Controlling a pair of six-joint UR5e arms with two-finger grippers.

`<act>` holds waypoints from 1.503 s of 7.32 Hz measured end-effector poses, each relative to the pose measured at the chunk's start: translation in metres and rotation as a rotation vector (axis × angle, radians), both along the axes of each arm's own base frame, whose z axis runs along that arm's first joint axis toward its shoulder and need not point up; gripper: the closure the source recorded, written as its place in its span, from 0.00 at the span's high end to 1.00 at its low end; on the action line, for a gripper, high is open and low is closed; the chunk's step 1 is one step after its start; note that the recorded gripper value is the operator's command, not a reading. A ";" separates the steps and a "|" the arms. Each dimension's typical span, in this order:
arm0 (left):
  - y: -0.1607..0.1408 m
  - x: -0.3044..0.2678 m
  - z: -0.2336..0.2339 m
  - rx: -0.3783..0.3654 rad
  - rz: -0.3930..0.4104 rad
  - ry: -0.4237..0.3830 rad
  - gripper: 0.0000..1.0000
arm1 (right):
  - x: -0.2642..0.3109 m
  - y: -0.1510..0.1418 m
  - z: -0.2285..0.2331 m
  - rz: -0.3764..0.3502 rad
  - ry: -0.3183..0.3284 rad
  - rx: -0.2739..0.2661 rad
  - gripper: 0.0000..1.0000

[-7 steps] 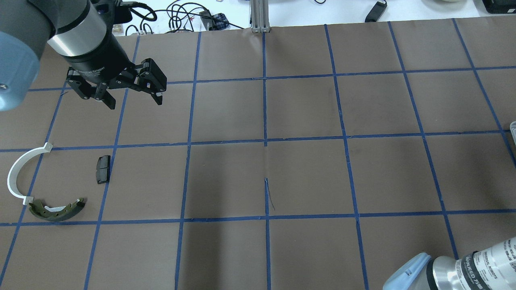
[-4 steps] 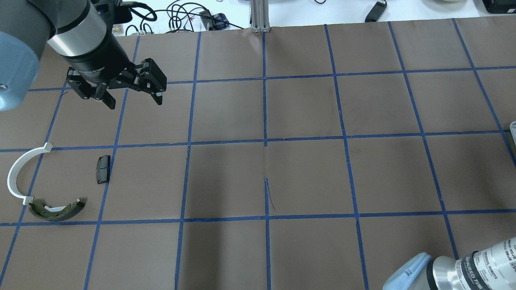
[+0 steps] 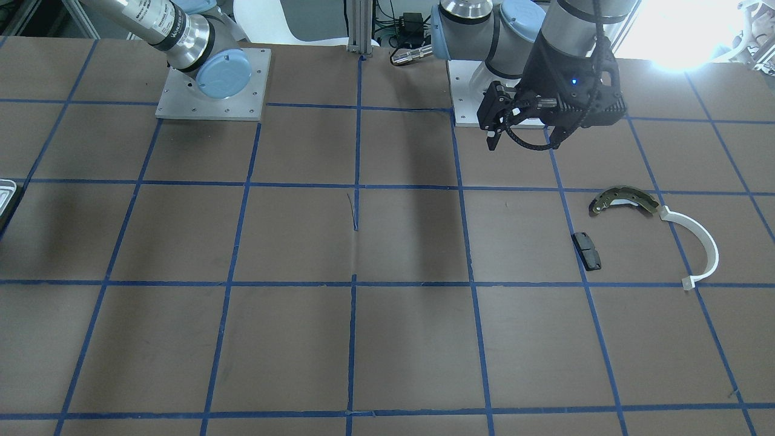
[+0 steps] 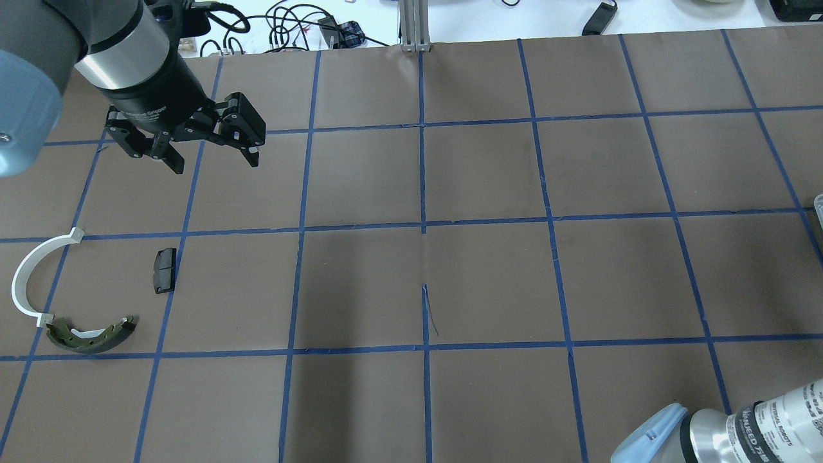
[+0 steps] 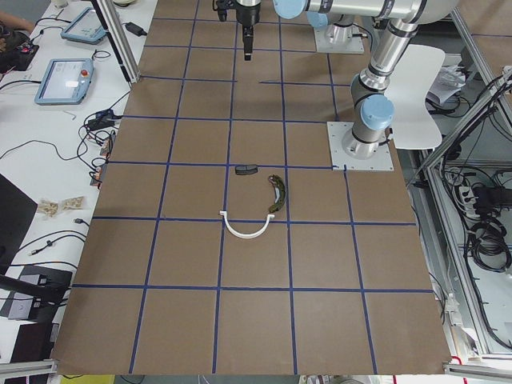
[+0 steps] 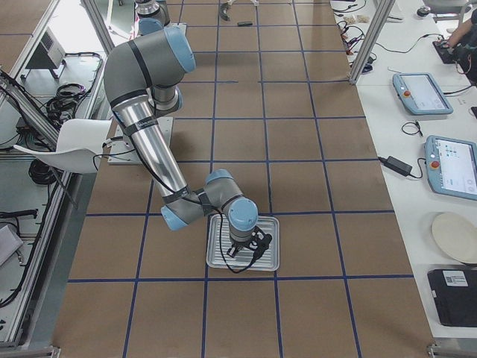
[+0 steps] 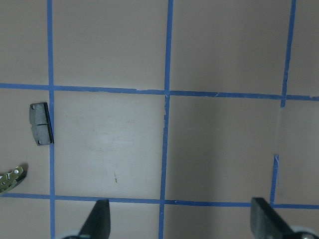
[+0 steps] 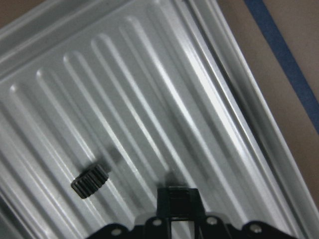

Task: Place bearing gear from tray to pile

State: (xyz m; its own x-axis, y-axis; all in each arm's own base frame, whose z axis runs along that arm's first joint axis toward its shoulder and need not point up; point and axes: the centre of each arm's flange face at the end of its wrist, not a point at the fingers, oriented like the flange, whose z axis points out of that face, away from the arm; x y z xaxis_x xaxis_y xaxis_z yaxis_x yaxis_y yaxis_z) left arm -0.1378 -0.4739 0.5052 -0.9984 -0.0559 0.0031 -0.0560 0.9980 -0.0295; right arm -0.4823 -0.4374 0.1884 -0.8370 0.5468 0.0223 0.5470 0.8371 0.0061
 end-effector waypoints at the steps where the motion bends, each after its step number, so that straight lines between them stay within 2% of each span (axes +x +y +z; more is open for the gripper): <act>1: 0.000 0.000 0.000 0.000 0.000 0.000 1.00 | 0.004 0.000 0.012 -0.005 0.003 -0.002 0.00; 3: 0.000 0.000 0.000 -0.001 0.001 0.000 1.00 | 0.043 -0.007 0.070 -0.058 -0.026 0.015 0.00; 5: 0.000 0.001 0.001 -0.001 0.002 0.000 1.00 | 0.139 -0.050 0.128 -0.109 -0.024 0.030 0.00; 8: -0.002 0.004 0.004 -0.008 0.007 0.003 1.00 | 0.345 -0.102 0.181 -0.289 -0.021 0.081 0.00; 10: -0.003 0.005 0.005 -0.010 0.005 0.001 1.00 | 0.476 -0.113 0.188 -0.370 -0.003 0.086 0.00; 11: -0.003 0.006 0.006 -0.012 0.002 0.000 1.00 | 0.543 -0.114 0.184 -0.379 -0.026 0.080 0.00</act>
State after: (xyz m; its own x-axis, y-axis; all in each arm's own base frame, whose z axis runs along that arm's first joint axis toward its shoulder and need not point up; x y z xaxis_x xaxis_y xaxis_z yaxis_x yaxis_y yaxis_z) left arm -0.1322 -0.4770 0.5110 -0.9983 -0.0583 0.0033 -0.0584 0.9974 -0.0411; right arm 0.0605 -0.5514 0.3725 -0.5769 0.8147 0.0586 0.8161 0.5721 0.0813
